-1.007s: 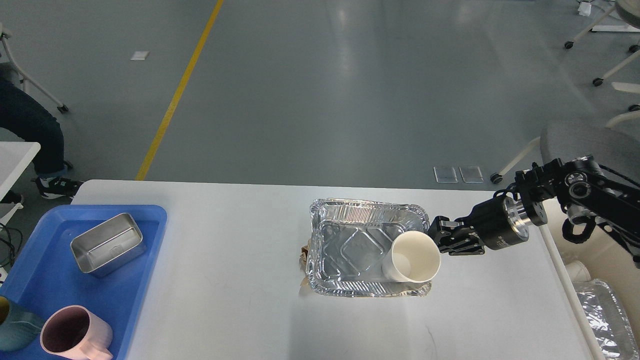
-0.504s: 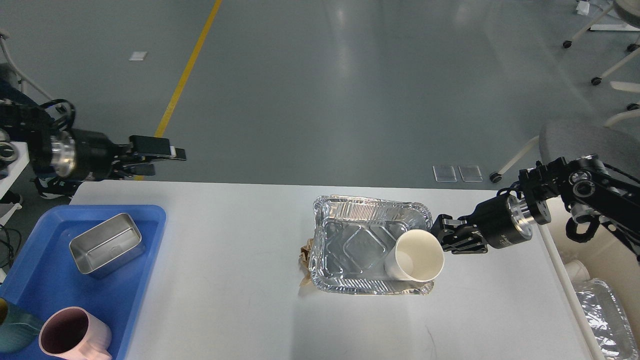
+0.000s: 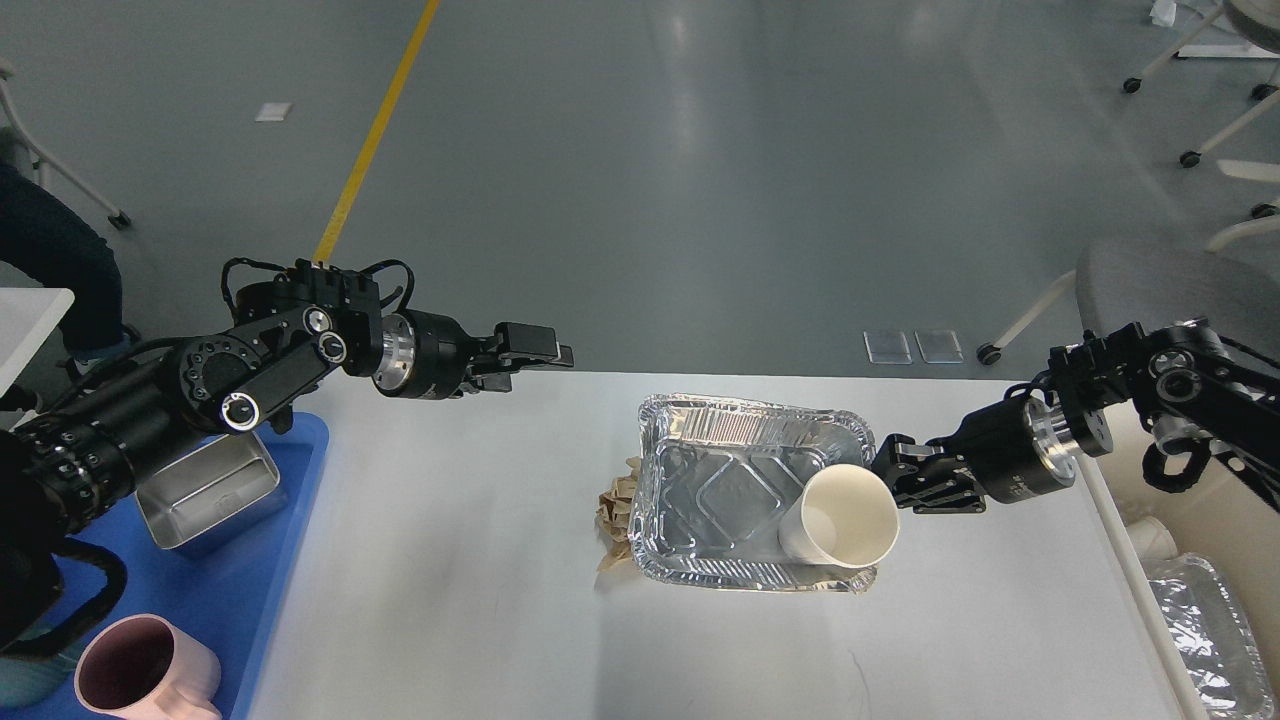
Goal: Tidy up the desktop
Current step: 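Reach the left gripper down to the crumpled brown paper beside the foil tray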
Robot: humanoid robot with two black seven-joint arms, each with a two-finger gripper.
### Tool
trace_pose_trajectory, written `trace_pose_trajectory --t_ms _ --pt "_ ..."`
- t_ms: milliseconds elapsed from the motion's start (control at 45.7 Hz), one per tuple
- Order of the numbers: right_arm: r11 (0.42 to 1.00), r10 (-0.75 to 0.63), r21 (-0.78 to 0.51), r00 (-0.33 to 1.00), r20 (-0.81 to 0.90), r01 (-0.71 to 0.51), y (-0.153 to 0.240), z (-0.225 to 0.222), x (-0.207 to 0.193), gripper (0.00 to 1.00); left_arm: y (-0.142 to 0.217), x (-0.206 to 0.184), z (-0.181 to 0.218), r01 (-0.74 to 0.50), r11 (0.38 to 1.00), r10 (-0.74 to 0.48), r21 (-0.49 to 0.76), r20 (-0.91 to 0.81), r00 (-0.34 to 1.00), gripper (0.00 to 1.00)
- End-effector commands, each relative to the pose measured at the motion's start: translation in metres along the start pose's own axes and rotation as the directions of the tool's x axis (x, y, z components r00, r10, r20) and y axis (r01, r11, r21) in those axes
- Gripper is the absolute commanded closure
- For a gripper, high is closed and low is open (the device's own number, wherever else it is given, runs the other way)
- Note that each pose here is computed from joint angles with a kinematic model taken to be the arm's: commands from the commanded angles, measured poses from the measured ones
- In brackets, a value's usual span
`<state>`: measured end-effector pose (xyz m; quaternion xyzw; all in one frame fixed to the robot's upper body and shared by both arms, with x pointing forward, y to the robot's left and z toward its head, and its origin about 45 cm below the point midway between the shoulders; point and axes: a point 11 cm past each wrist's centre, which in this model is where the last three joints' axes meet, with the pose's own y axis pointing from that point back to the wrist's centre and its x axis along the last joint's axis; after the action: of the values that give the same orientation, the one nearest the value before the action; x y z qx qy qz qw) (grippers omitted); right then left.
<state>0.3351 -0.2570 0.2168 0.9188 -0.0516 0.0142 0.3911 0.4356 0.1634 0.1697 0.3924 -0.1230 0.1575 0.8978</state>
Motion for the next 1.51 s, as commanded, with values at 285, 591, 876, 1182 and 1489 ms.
trace_pose_trajectory --t_ms 285,591,876,1182,1489 --pt "1.0 -0.004 -0.011 1.0 0.004 0.004 -0.002 0.005 -0.003 1.0 -0.053 -0.071 -0.013 0.03 0.999 -0.03 -0.012 -0.048 0.998 0.02" --pt "1.0 -0.005 -0.011 1.0 0.006 0.005 -0.002 0.006 -0.003 1.0 -0.076 -0.087 -0.005 0.031 0.999 -0.031 -0.007 -0.068 0.997 0.02" --pt "1.0 -0.005 0.002 1.0 0.016 0.005 -0.004 0.007 -0.007 1.0 -0.09 -0.111 -0.007 0.046 0.999 -0.046 -0.004 -0.095 0.994 0.02" --pt "1.0 -0.018 0.016 1.0 0.008 0.017 -0.011 0.001 -0.008 1.0 -0.09 -0.11 -0.011 0.027 1.0 -0.027 0.007 -0.087 0.996 0.03" --pt "1.0 -0.019 0.017 1.0 0.008 0.019 -0.012 0.001 -0.009 1.0 -0.092 -0.129 -0.03 0.075 0.994 -0.074 0.077 -0.026 0.997 0.47"
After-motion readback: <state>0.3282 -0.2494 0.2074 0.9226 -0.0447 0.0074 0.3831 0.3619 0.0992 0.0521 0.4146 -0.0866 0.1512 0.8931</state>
